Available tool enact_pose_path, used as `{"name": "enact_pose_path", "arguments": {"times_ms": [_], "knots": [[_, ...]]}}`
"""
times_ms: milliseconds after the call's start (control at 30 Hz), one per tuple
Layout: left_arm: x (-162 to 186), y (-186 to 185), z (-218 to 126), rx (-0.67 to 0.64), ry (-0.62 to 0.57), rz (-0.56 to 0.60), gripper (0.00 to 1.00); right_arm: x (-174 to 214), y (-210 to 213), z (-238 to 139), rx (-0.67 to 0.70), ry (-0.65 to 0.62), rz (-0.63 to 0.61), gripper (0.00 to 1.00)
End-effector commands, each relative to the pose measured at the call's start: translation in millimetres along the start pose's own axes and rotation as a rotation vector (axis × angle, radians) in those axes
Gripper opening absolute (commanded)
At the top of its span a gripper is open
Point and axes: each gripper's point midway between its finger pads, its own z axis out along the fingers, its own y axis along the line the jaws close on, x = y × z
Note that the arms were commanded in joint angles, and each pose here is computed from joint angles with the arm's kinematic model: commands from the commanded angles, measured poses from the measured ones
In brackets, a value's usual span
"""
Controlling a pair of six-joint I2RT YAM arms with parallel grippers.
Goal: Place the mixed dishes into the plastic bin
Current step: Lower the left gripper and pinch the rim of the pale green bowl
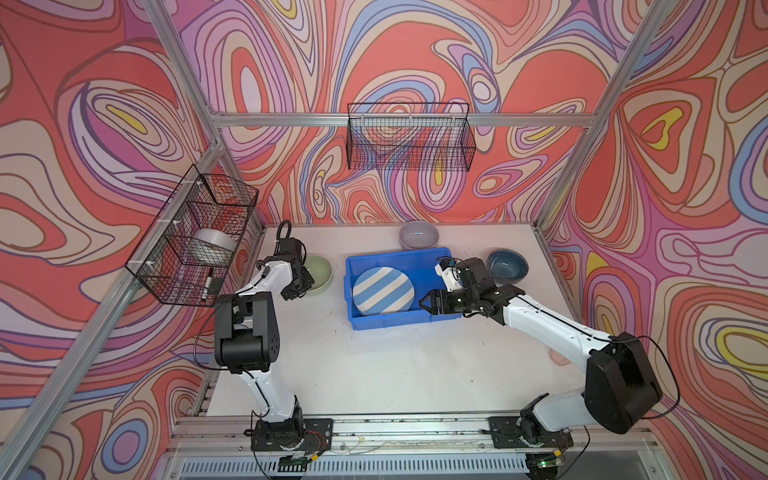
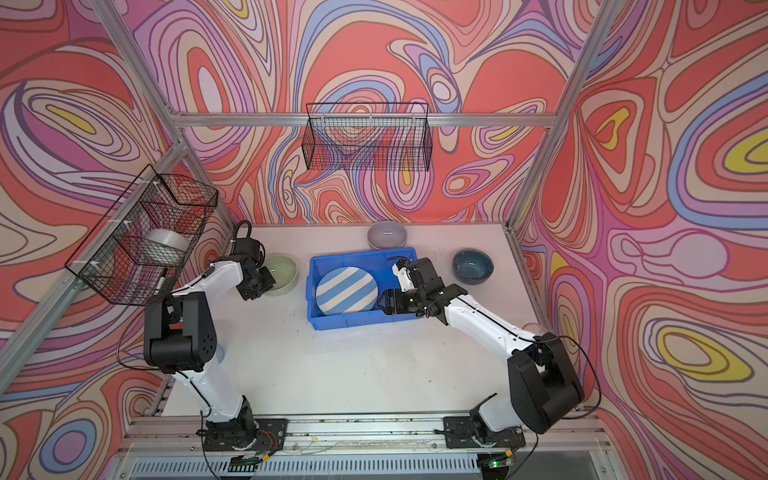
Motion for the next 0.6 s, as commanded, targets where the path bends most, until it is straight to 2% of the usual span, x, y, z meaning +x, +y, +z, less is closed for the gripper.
{"name": "enact_pose_path", "arguments": {"times_ms": [0, 333, 567], "knots": [[12.4, -3.3, 4.6, 0.011, 0.065, 0.04, 0.23, -0.1, -1.3, -6.3, 0.008, -0.015, 0.006, 0.77], [11.3, -6.6, -8.4, 0.034, 0.066, 0.059, 0.01, 1.5, -4.8, -8.9, 0.023, -0.015, 0.022, 0.77], [2.5, -5.7, -20.8, 0.028, 0.026, 0.048, 0.0, 3.0, -6.0, -15.6, 0.036, -0.023, 0.021, 0.77]]}}
